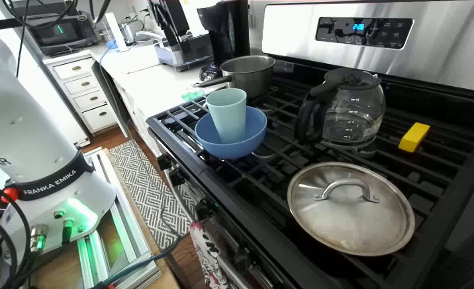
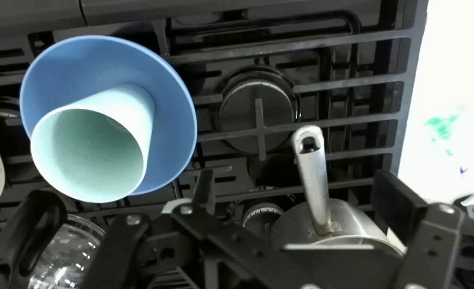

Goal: Put the bottle in the pot

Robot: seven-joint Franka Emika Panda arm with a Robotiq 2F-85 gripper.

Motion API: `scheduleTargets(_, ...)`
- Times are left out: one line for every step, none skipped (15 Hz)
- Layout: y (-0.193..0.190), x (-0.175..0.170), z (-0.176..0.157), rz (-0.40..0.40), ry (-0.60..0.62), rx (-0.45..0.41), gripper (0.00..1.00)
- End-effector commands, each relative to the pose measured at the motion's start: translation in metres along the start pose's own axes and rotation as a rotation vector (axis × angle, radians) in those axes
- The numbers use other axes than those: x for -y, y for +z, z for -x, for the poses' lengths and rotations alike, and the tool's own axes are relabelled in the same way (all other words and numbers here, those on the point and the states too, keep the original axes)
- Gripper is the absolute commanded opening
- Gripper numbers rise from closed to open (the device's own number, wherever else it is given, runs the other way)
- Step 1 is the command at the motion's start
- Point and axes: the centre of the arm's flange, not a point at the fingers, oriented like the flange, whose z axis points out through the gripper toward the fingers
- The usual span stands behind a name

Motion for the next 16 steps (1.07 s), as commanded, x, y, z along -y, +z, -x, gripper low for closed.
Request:
scheduleTargets(0.005, 0.0, 0.003, 0.002, 0.0, 0.014, 1.0)
scheduleTargets(0.01, -0.001, 0.004, 0.004, 0.0, 0.026, 1.0)
scheduleTargets(0.012, -0.001, 0.005, 0.004, 0.001, 0.032, 1.0)
scheduleTargets(0.013, -0.001, 0.005, 0.005, 0.001, 0.034, 1.0)
scheduleTargets(0.013, -0.001, 0.005, 0.005, 0.001, 0.036, 1.0)
scheduleTargets(0.014, -0.001, 0.005, 0.005, 0.001, 0.037, 1.0)
scheduleTargets(0.014, -0.001, 0.005, 0.005, 0.001, 0.037, 1.0)
scheduleTargets(0.014, -0.001, 0.005, 0.005, 0.001, 0.037, 1.0)
scheduleTargets(0.014, -0.001, 0.005, 0.005, 0.001, 0.037, 1.0)
scheduleTargets(0.014, -0.001, 0.005, 0.005, 0.001, 0.037, 1.0)
scheduleTargets(0.014, -0.001, 0.005, 0.005, 0.001, 0.037, 1.0)
scheduleTargets(0.014, -0.001, 0.005, 0.005, 0.001, 0.037, 1.0)
scheduleTargets(0.021, 0.01, -0.003, -0.009, -0.001, 0.034, 1.0)
scheduleTargets(0.025, 0.016, -0.009, -0.019, -0.014, 0.039, 1.0)
scheduleTargets(0.031, 0.026, -0.016, -0.045, -0.019, 0.052, 1.0)
scheduleTargets(0.035, 0.035, -0.021, -0.058, -0.026, 0.054, 1.0)
